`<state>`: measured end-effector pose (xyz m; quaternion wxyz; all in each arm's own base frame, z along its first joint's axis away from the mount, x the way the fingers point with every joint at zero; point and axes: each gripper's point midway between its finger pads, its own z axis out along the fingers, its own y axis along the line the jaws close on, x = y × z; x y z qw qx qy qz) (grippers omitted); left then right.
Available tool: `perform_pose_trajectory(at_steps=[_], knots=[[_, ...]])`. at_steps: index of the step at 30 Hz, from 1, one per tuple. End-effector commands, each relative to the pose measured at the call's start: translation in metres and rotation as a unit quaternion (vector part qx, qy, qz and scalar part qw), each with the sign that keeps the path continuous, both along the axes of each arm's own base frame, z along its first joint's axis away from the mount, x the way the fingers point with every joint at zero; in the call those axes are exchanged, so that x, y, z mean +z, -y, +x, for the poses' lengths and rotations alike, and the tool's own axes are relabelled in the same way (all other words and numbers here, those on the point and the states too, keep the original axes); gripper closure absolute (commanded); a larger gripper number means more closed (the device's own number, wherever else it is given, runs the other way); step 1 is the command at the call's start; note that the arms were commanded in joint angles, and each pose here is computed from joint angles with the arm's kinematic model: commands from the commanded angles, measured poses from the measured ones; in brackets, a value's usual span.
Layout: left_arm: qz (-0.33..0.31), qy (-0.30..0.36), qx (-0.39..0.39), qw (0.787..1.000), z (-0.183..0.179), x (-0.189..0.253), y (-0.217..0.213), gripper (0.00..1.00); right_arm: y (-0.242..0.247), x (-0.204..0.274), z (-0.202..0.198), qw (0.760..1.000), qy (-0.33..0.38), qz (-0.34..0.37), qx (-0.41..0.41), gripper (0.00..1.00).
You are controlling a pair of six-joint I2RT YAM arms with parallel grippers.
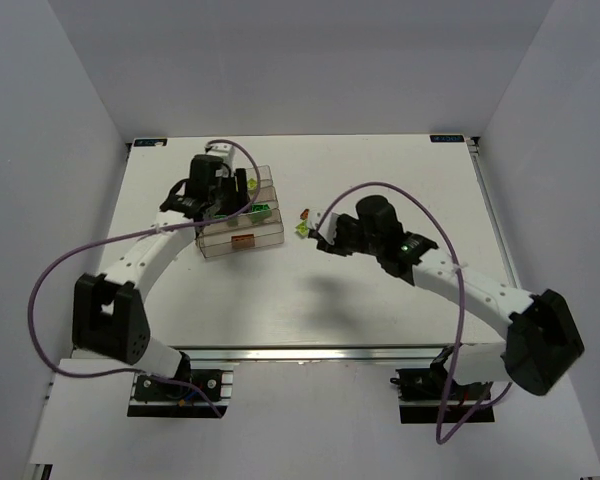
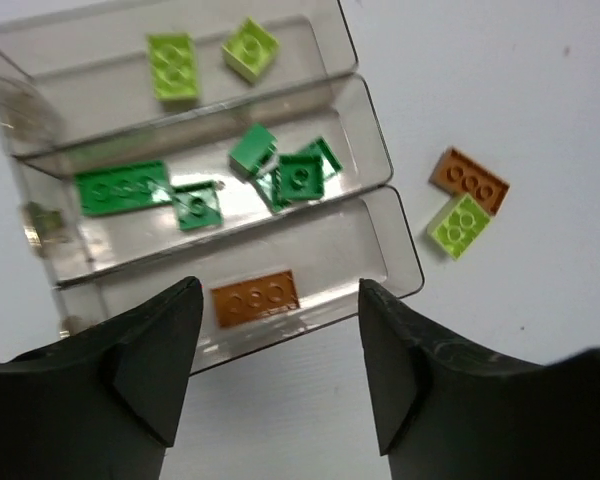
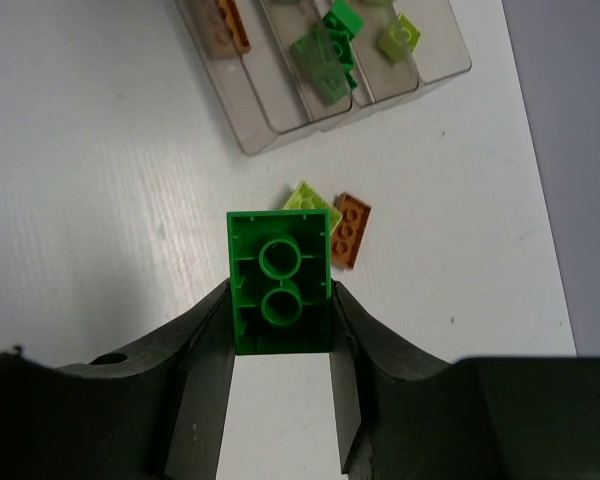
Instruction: Sort the legos into containers by color
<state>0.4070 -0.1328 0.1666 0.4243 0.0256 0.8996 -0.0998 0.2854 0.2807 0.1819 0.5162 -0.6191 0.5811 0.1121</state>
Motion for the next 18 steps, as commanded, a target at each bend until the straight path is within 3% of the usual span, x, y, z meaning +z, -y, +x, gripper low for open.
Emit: perform_pose_trajectory(at_steps=[1, 3, 5, 6, 15, 18], knots=[[-0.019, 0.123, 0.062, 0.990, 0.002, 0.077, -0.031, 0.26, -0.030, 0.018, 0.018, 0.999, -0.010, 0.012, 0.030, 1.00], [-0.027, 0.169, 0.073, 0.982, -0.003, 0.105, -0.039, 0.22, -0.047, 0.031, 0.031, 0.999, -0.007, 0.019, 0.037, 1.00], [-0.026, 0.199, 0.086, 0.976, -0.010, 0.120, -0.048, 0.17, -0.062, 0.012, 0.045, 0.999, -0.027, 0.006, 0.042, 1.00], [-0.026, 0.208, 0.092, 0.973, -0.012, 0.125, -0.051, 0.17, -0.072, 0.029, 0.057, 0.999, -0.013, 0.018, 0.043, 1.00], [-0.040, 0.260, 0.105, 0.959, -0.026, 0.154, -0.060, 0.17, -0.143, -0.033, 0.118, 0.993, -0.110, -0.012, 0.049, 1.00], [-0.043, 0.264, 0.101, 0.958, -0.028, 0.158, -0.059, 0.17, -0.156, -0.027, 0.137, 0.994, -0.099, -0.005, 0.039, 1.00]])
